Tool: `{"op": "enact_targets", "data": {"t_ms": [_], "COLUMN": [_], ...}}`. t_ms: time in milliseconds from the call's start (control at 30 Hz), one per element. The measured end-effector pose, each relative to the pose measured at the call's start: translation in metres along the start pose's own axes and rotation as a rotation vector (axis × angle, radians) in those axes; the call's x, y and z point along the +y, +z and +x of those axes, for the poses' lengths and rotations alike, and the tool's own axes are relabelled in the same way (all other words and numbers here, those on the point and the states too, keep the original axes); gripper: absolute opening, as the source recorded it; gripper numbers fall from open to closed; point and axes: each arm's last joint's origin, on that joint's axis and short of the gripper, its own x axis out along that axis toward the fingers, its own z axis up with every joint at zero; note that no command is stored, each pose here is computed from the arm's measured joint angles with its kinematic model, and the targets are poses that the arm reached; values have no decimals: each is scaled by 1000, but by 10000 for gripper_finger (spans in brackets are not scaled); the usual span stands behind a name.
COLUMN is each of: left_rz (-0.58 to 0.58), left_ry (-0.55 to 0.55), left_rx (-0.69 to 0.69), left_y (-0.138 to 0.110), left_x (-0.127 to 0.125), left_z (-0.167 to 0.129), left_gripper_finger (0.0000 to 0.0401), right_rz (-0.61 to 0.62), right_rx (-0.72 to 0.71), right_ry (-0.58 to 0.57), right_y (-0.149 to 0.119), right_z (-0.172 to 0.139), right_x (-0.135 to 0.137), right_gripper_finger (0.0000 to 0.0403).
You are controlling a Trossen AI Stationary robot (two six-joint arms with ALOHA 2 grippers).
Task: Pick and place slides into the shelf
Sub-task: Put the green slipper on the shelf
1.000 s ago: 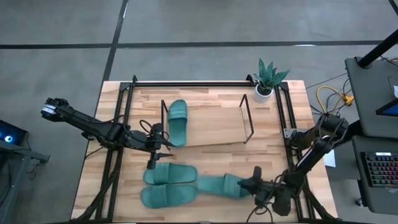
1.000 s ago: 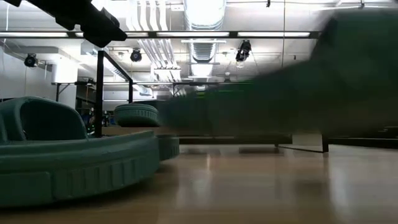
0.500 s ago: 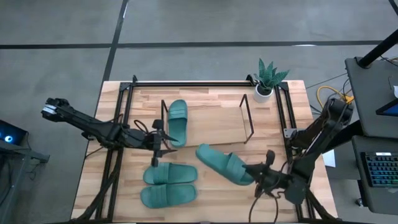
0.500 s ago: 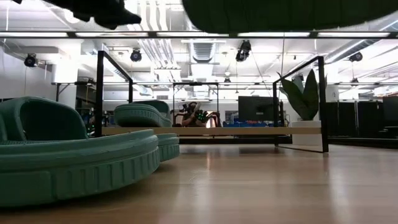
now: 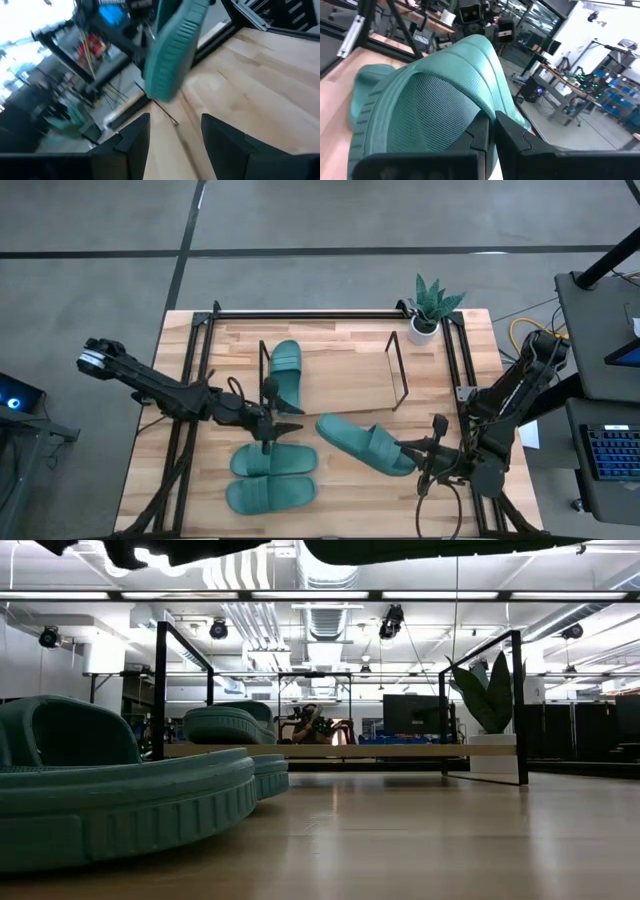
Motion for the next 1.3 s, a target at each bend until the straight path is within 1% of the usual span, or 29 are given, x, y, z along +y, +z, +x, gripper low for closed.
{"op": "enact_targets", "data": {"t_ms": [167, 333, 567, 700, 867, 1000, 1067, 1167, 1300], "left_rz": [108, 156, 151, 150, 147, 104, 101, 83, 71], "left_ry": [44, 45, 66, 37, 23, -3, -7, -5, -10], "left_rx": [-47, -36, -39, -71, -79, -99, -102, -110, -129], "left_y": [2, 2, 3, 3, 3, 2, 2, 3, 1], "left_x": [-3, -5, 0, 1, 0, 1, 0, 1, -1], "left_z": [13, 23, 31, 31, 32, 32, 32, 32, 37], "left_gripper_finger": [162, 162, 162, 162, 162, 162, 164, 183, 236], "right_rz": [-2, -14, -25, -29, -30, -29, -30, -29, -29], "right_rx": [0, -1, -5, -5, -5, -5, -5, -2, 2], "right_ry": [0, 3, 27, 28, 30, 29, 29, 24, 16], "right_y": [0, 0, 0, 0, 0, 0, 0, 0, 0], "right_z": [0, 0, 0, 0, 0, 0, 0, 2, 3], "right_x": [0, 0, 1, 1, 1, 1, 1, 0, 0], "right_gripper_finger": [11, 11, 11, 11, 11, 11, 11, 11, 11]}}
